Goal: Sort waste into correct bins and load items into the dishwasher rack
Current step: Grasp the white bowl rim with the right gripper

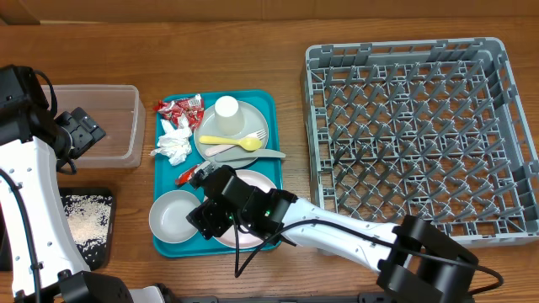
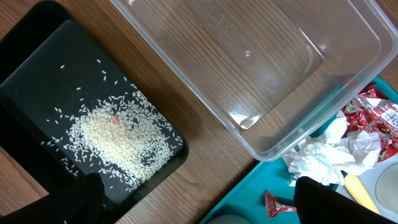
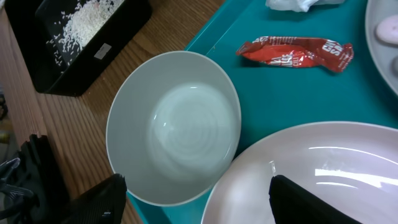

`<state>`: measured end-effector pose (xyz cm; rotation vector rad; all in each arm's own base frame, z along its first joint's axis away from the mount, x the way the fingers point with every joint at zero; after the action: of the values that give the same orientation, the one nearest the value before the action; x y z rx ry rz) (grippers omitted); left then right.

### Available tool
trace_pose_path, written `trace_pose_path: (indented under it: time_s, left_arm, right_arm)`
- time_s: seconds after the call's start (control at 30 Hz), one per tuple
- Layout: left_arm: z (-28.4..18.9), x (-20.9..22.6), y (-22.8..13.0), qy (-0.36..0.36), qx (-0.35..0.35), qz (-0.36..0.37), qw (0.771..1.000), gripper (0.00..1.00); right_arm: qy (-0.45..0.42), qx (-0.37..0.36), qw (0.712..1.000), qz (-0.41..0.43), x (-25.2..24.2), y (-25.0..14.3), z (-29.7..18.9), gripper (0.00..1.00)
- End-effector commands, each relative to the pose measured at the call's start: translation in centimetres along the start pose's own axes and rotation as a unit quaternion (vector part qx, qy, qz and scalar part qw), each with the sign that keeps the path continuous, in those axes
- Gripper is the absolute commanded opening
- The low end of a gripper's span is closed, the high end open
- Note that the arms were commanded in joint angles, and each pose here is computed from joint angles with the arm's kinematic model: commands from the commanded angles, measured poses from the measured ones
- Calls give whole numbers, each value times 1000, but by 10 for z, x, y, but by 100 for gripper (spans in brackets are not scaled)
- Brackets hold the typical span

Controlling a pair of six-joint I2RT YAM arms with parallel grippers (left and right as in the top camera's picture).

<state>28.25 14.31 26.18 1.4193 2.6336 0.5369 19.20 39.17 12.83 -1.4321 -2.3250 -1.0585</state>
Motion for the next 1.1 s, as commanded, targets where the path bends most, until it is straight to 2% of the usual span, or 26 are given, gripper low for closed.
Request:
trace_pose_path:
  time_s: [0.0, 0.3, 0.7, 0.97, 1.07]
  left_arm:
    - [-3, -2, 4, -3, -6, -10, 1000, 100]
    - [-3, -1, 2, -2, 1, -9, 1000, 100]
    - [-3, -1, -1, -1, 6, -8, 1000, 100]
    - [-3, -1, -1, -1, 7, -8, 1000, 100]
    - [-3, -1, -1, -1, 7, -8, 1000, 100]
  right_arm:
    - [-6, 4, 1000, -4, -1, -1, 12, 77]
    - [13, -16, 1000, -8, 3, 6, 19, 75]
    - [18, 29, 999, 14, 2, -3, 34, 69]
    - [15, 31, 999, 15, 1, -4, 34, 40]
    - [13, 35, 999, 16, 0, -6, 34, 39]
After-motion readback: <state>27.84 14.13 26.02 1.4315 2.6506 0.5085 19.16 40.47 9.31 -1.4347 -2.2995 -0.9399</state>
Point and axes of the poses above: each gripper's point midway between its finger pads, its own z axis out along the fingers, its own x axis along the line the jaws close on, y = z × x, the point moved 6 cm from there along -z, back along the fingers, and after that the axes turned 15 degrees about z, right-handed, at the moved point
